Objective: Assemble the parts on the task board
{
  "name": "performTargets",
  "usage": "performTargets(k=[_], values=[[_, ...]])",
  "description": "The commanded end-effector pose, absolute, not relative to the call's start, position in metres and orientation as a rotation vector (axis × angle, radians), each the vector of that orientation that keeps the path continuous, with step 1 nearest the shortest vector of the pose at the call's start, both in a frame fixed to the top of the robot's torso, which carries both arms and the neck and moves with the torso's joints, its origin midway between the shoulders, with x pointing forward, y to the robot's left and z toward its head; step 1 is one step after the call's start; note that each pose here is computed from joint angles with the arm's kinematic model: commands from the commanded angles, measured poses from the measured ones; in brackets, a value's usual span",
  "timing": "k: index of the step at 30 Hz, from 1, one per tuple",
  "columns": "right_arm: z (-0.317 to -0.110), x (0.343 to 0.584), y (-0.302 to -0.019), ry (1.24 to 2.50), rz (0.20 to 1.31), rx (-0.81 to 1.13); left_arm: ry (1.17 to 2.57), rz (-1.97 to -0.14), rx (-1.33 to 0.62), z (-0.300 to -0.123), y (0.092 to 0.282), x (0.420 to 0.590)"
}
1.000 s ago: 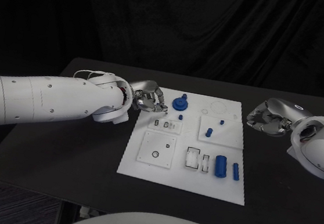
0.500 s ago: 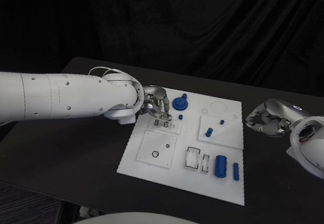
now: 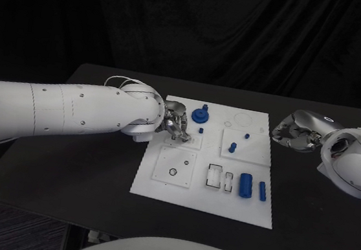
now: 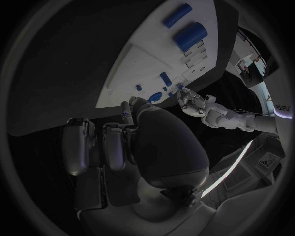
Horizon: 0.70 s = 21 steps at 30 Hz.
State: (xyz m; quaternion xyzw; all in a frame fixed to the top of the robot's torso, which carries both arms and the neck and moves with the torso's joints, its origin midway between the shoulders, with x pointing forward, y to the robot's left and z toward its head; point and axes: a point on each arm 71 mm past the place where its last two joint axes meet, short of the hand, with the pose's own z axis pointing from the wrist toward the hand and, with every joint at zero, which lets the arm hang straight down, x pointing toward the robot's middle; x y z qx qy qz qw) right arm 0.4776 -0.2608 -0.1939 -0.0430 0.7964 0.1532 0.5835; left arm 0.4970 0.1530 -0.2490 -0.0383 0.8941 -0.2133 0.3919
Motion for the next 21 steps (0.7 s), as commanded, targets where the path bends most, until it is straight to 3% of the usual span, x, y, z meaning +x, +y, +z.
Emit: performTargets(k=[1,21], values=[[-0.1956,0.4774,-0.2618,1.870,0.342,-0.094,2.304,-0.468,-0.118,-0.2501,0.1545,0.4969],[-0.1959,0.4776,-0.2618,1.871,0.343,-0.096,2.312,-0.438,-0.122,-0.2525,0.1496,0.5007]])
